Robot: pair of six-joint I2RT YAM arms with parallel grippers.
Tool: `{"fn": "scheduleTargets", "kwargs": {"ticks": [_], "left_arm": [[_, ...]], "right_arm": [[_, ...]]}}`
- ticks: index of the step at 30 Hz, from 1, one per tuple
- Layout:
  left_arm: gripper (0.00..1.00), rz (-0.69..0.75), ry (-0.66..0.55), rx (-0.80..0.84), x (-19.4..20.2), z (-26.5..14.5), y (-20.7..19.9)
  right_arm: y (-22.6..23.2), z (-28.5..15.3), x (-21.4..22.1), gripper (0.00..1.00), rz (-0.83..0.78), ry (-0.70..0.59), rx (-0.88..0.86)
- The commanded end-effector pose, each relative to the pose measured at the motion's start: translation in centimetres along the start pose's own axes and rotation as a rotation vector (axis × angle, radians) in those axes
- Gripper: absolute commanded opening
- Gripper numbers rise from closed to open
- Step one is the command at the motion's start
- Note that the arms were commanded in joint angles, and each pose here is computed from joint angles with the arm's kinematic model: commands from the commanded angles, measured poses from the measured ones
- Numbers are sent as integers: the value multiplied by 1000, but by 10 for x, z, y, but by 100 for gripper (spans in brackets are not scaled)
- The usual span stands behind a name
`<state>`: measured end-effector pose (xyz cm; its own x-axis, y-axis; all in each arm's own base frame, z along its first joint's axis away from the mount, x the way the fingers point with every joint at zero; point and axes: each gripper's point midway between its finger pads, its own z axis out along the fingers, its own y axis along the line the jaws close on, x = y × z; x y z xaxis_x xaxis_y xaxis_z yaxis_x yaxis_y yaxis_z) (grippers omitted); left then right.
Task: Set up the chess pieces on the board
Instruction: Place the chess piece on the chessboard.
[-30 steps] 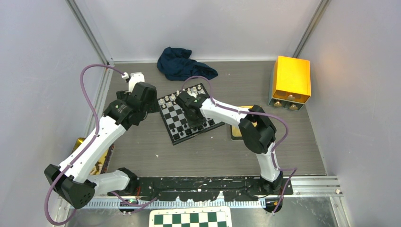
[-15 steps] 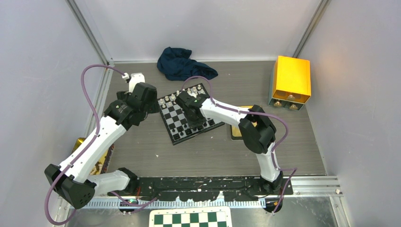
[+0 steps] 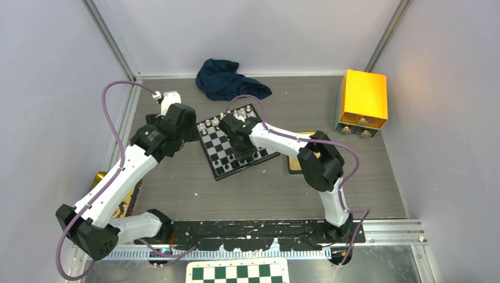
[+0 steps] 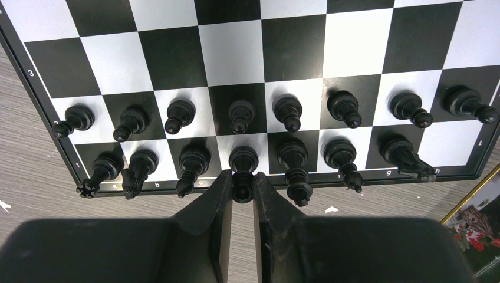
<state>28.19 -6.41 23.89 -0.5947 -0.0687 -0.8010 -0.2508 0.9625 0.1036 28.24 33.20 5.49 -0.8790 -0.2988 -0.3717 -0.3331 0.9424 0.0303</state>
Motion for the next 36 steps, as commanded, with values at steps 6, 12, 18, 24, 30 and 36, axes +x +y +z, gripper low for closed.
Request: {"fn": "scheduleTargets", "kwargs": {"ticks": [6, 12, 18, 24, 30, 36], "left_arm": [[100, -25, -30, 9, -8, 2, -4], [100, -25, -28, 10, -7, 2, -4], [100, -28, -28, 14, -8, 1, -5], [100, -30, -29, 14, -9, 1, -5], [100, -30, -31, 14, -9, 0, -4], [100, -32, -32, 15, -10, -1, -4]], "right_arm": [[0, 6, 2, 17, -8, 8, -1], [1, 6, 2, 23, -11, 8, -2], [2, 4, 1, 27, -16, 3, -12], [4, -1, -4, 29, -19, -14, -24], [5, -7, -8, 30, -23, -30, -31], [5, -15, -13, 31, -21, -45, -39]]}}
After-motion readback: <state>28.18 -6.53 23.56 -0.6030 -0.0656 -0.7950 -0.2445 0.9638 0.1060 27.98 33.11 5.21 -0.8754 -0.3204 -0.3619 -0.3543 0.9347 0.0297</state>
